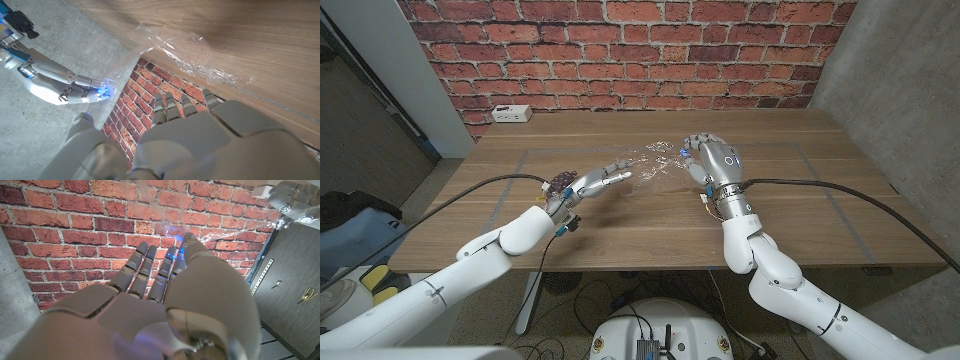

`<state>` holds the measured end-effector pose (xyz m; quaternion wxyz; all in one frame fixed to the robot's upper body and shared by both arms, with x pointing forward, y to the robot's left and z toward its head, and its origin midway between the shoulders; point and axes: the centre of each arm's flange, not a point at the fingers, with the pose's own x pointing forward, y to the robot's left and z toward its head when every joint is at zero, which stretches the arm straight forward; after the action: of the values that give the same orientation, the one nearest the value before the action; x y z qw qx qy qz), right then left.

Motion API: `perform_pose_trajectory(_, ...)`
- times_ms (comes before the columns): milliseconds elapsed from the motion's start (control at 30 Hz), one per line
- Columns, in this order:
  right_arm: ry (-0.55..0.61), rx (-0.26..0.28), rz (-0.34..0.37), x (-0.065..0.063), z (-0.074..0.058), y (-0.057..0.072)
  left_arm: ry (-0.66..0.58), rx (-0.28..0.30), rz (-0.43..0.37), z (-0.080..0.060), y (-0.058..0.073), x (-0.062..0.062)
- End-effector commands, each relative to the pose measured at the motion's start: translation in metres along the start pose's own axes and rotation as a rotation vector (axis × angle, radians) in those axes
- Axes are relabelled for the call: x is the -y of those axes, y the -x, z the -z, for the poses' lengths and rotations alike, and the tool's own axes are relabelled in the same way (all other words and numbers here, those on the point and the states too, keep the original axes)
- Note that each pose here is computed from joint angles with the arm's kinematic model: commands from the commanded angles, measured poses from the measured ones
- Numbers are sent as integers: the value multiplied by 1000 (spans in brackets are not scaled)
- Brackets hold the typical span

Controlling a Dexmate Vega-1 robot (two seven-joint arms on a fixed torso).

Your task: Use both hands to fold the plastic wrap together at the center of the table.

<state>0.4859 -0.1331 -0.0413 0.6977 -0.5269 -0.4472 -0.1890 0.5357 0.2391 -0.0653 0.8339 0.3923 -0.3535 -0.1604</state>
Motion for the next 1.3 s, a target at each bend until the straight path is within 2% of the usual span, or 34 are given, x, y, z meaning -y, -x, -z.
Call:
perform_pose_trajectory(33,-27,5,50,8,-5,-11,-147,-62,-43,-3,12,-6)
perform_pose_trajectory(467,-50,52,117,17,-15,-17,-230,-124,31,-4,-11,-1)
perform_pose_trajectory(733,-42,85,98,14,-18,-26,-234,-160,61,-1,-21,3)
perform_pose_trajectory(933,-30,110,58,8,-21,-36,-241,-202,89,3,-23,7)
perform_pose_trajectory(1167,-16,127,14,0,-22,-49,-223,-213,90,6,-20,7)
perform_pose_trajectory(1300,-21,132,12,-3,-23,-57,-218,-220,92,7,-17,7)
